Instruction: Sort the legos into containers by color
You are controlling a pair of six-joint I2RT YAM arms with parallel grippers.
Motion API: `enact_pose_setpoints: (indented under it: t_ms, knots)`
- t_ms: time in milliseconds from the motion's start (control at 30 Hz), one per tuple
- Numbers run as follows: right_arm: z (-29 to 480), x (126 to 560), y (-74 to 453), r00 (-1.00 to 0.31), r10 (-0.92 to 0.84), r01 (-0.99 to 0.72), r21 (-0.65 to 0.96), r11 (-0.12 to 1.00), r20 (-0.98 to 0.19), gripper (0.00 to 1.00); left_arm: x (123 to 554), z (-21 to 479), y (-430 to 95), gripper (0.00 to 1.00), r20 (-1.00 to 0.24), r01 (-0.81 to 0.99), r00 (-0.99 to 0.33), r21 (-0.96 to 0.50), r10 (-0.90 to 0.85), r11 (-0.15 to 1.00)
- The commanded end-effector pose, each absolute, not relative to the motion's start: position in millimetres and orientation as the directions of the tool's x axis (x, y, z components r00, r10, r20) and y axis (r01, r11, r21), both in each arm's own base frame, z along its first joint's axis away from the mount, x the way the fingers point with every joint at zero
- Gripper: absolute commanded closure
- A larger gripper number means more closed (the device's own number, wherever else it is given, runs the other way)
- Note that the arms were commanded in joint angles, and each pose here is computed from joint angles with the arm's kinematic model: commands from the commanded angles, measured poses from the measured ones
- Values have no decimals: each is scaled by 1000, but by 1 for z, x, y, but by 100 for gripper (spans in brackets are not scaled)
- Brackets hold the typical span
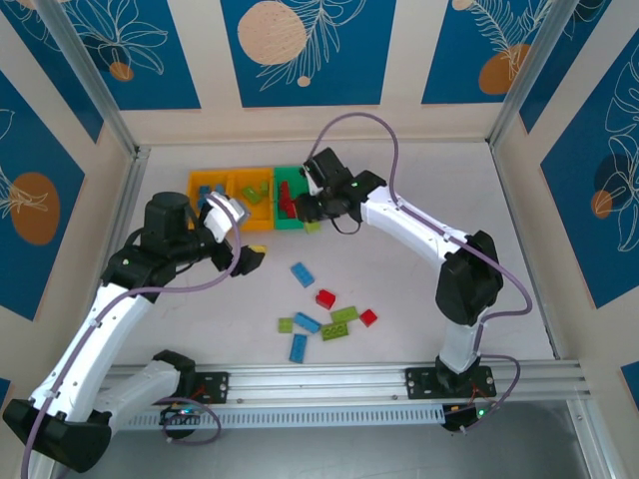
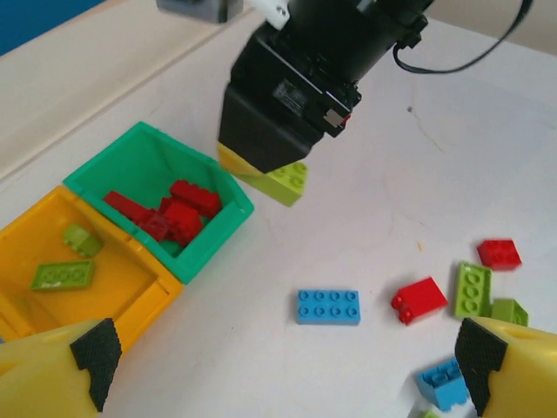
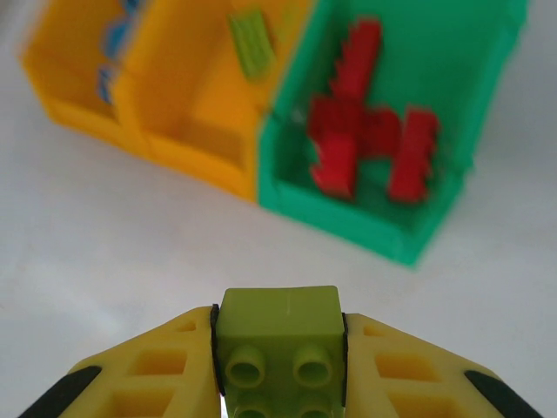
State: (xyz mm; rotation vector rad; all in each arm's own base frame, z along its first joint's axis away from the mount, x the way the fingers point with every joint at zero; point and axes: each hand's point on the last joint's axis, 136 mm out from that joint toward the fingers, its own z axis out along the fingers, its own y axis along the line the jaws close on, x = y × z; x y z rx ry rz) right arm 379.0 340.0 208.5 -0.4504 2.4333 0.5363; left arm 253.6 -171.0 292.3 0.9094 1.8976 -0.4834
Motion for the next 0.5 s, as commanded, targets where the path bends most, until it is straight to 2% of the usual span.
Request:
enact_pose_setpoints:
  t_ms: [0,133,300,467]
  knots:
    - [217,411,390,-692,-141,-500,329,801,-709,74,272,300,-167,0,-901,664,-351,-48,255,746]
    - [214,445,434,-645,-158,-554,315,771,-747,74,280,291,-167,0,-881,605,-438,-143,178,783]
    - [195,476,470,-635,-174,-566,300,768,-753,72,283,282,-156,0,-867,538,-477,-159,144,828]
    - [197,484,476,-644,-166,-566,320,760,-746,46,281,263,-145,0,-818,446,-566,-200,102,872]
